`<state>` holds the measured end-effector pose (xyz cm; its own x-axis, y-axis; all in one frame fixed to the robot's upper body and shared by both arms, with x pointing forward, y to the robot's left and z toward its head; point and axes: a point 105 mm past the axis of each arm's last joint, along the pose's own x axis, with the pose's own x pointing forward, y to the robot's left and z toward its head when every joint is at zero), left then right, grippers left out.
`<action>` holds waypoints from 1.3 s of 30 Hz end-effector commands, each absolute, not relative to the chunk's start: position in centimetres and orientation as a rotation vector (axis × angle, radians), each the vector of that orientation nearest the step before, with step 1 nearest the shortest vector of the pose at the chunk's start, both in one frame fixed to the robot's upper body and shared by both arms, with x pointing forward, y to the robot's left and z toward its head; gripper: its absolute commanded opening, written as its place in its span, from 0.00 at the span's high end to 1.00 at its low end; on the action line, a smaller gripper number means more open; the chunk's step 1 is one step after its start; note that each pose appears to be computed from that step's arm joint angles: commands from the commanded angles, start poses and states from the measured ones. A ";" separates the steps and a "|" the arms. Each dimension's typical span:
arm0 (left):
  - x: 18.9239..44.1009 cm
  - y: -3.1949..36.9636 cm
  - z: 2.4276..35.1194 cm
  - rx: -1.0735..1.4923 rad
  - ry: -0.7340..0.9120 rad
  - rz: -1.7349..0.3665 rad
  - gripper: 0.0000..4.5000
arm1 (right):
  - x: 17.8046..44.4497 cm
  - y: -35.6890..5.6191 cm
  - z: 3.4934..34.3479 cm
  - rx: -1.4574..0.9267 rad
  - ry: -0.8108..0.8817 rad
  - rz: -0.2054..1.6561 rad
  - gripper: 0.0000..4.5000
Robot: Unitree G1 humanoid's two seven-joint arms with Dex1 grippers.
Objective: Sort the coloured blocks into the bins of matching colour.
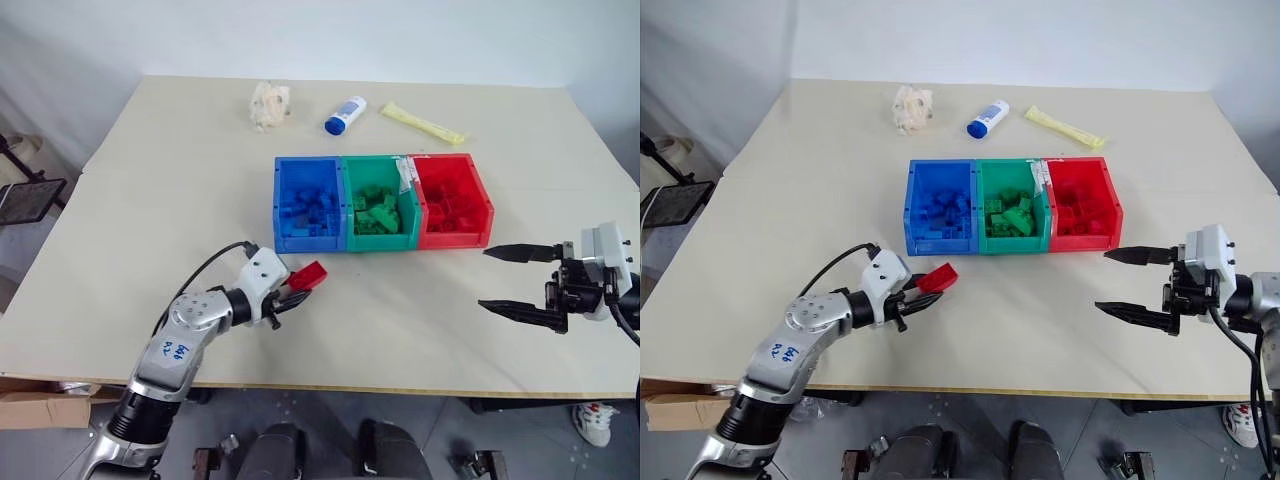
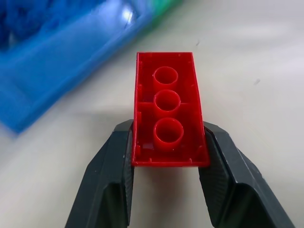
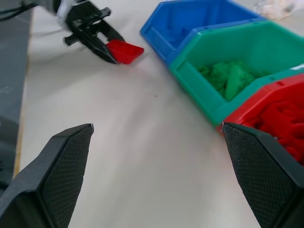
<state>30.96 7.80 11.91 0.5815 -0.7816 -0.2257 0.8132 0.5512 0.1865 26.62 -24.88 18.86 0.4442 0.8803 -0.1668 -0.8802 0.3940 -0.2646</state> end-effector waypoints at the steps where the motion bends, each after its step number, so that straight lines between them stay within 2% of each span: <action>1: 30.4 5.2 14.7 0.261 -0.029 -1.009 0.67 | 26.4 -25.1 20.1 -0.329 -0.075 1.040 0.00; 5: 30.3 2.4 16.3 0.215 -0.101 -1.084 0.67 | 26.1 -25.6 20.3 -0.300 -0.111 0.943 0.00; 15: 36.1 -5.4 19.7 0.196 -0.249 -1.118 0.67 | 24.7 -25.7 20.2 -0.270 -0.165 0.795 0.00; 22: 38.7 -10.3 23.9 0.203 -0.318 -1.123 0.67 | 24.7 -26.3 20.6 -0.271 -0.215 0.673 0.00; 24: 39.1 -10.8 24.3 0.194 -0.314 -1.104 0.51 | 24.6 -26.2 20.6 -0.269 -0.218 0.671 0.00; 27: 38.6 -12.3 25.4 0.164 -0.336 -1.111 0.33 | 24.5 -25.9 20.7 -0.266 -0.222 0.671 0.00; 31: 38.7 -12.5 25.3 0.151 -0.341 -1.092 0.03 | 24.6 -25.8 20.8 -0.266 -0.224 0.672 0.00; 32: 38.9 -12.2 25.1 0.144 -0.334 -1.085 0.01 | 24.7 -25.8 20.8 -0.267 -0.222 0.673 0.00; 39: 40.0 -9.8 24.2 0.173 -0.334 -1.061 0.01 | 25.3 -25.8 21.0 -0.269 -0.209 0.701 0.00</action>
<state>41.03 -8.63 22.92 0.4961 -0.8566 0.1418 0.8165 0.5158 0.2594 25.37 -25.88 20.33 0.7582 0.6456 0.0909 -0.5983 0.7445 -0.2962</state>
